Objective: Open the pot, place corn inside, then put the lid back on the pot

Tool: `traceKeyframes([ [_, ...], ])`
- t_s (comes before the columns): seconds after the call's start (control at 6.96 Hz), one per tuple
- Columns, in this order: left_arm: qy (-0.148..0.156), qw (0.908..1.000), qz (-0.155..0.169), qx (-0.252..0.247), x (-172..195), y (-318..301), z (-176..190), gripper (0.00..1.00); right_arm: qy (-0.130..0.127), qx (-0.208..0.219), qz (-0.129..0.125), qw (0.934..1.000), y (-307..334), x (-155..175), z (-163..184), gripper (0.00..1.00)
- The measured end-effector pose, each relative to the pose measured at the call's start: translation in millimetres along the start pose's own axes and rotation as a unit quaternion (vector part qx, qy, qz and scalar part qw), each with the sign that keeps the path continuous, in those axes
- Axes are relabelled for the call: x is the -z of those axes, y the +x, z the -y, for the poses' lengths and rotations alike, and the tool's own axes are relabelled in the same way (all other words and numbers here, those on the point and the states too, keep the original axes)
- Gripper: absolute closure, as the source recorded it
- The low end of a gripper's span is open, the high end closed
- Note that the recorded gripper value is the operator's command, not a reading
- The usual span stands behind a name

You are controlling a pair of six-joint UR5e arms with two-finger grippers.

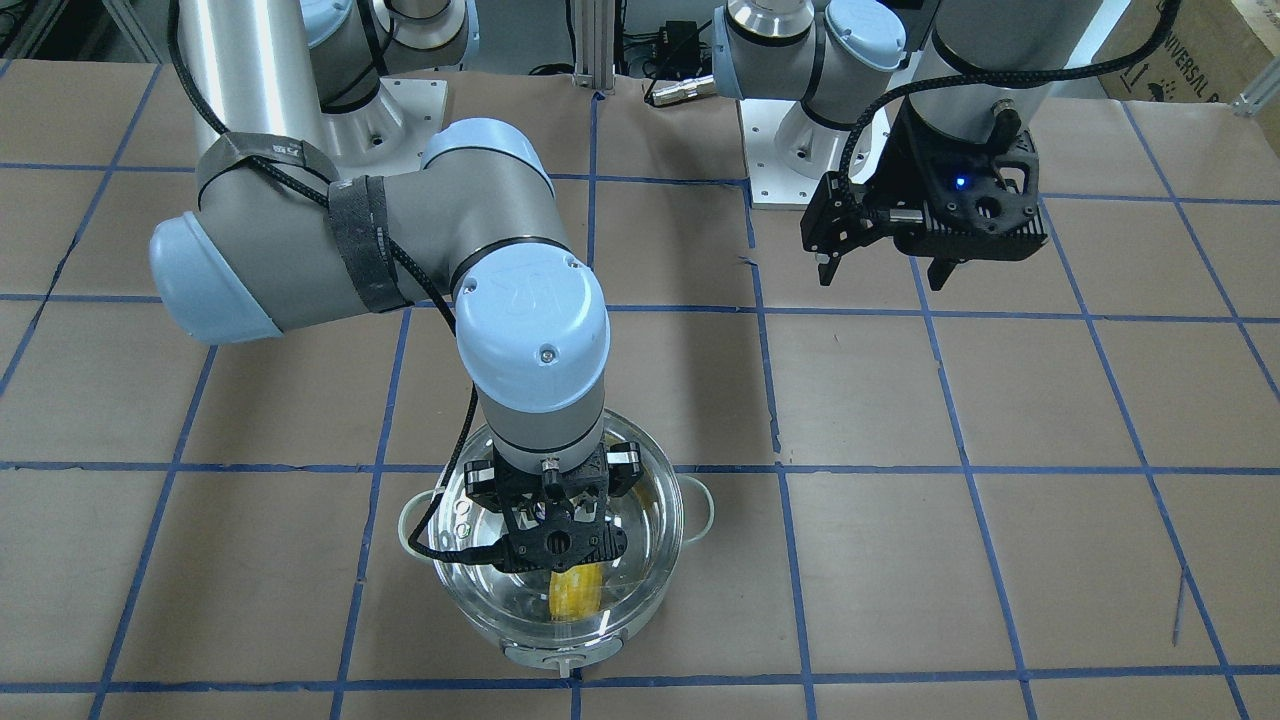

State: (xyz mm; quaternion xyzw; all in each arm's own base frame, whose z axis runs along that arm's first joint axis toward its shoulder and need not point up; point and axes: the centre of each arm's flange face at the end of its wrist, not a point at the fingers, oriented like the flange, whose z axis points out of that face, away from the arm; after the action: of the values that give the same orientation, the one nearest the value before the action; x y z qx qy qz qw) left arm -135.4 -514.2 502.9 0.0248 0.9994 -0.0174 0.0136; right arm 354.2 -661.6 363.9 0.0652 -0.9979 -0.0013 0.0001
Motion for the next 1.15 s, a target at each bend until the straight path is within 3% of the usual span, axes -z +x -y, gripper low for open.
traceKeyframes([
  [1.15, 0.0, 1.0, 0.001, 0.0, 0.0, -0.1, 0.1, 0.0, -0.008, 0.0, -0.002, 1.0, -0.1, -7.3, -2.8, 0.9],
])
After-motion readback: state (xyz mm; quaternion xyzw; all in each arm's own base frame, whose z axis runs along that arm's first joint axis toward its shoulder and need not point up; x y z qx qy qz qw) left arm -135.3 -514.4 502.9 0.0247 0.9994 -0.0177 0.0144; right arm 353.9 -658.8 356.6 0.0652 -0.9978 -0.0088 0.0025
